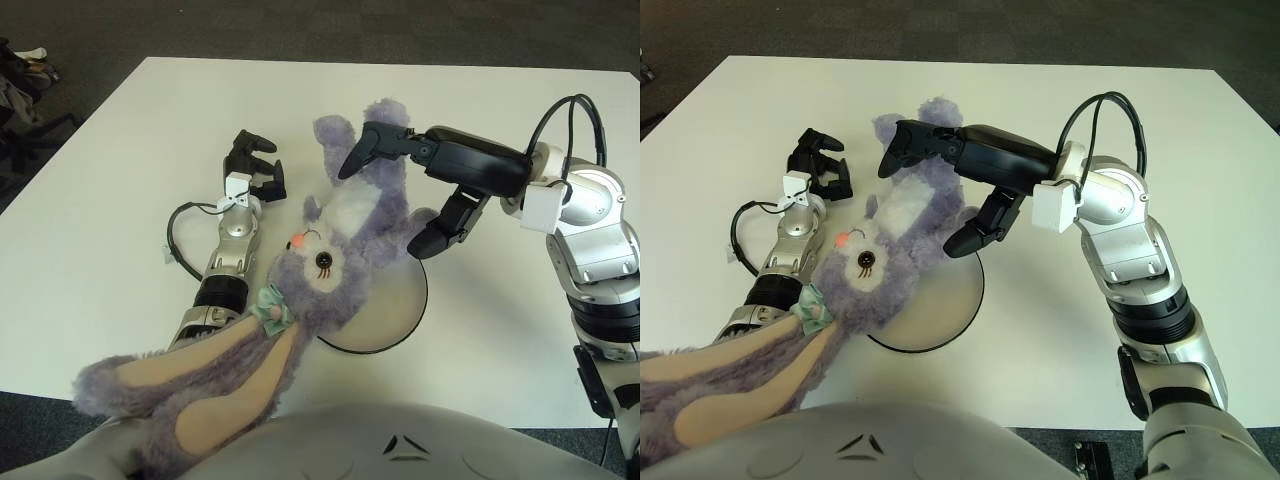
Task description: Put the doll into the plate.
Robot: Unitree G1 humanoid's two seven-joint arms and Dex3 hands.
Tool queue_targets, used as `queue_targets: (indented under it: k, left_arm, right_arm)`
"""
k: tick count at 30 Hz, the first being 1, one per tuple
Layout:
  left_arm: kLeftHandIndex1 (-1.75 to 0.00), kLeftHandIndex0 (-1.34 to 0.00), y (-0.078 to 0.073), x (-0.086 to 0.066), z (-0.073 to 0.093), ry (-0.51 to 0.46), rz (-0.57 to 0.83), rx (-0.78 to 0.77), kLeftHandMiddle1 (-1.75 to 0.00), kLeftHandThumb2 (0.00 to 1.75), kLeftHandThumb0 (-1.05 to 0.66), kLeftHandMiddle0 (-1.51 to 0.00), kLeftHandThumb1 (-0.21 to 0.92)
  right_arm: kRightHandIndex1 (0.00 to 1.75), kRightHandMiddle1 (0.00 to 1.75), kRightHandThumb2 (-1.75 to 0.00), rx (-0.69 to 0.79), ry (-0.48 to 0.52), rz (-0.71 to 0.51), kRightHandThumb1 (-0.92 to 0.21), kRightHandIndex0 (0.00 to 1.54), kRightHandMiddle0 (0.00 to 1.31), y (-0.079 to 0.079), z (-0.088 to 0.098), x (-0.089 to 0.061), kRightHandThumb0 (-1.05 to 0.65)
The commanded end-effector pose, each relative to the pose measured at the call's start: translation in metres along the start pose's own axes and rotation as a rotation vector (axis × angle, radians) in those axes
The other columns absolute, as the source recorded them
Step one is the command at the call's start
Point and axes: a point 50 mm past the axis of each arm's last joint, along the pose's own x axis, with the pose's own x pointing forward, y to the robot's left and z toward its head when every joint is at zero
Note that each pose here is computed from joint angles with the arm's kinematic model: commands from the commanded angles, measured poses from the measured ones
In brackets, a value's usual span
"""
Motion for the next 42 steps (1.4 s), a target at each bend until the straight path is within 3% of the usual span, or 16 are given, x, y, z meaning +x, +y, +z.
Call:
queue_targets:
  k: [1,42]
  left_arm:
    - [-1.74,-0.59,0.0021,-0.0100,-0.0181,0.076,0.005,0.024,-1.75,1.47,-0.01,-0.60,0.18]
    - [-1.74,-0.53,0.0053,-0.0151,-0.0174,0.037,-0.045,-0.012,-1.75,1.40,-0.01,-0.55,0.25]
  right_arm:
    - [0.77,1.10,-1.07,-0.006,-0.006,0.009,-0.31,0.19,0.00,-0.0015,0.0025,-0.0020,-0.38]
    - [0.78,1.10,-1.07,-0.007,-0.009,0.010,-0.31,0.19,0.00,-0.0004,0.0066,-0.0012,-0.38]
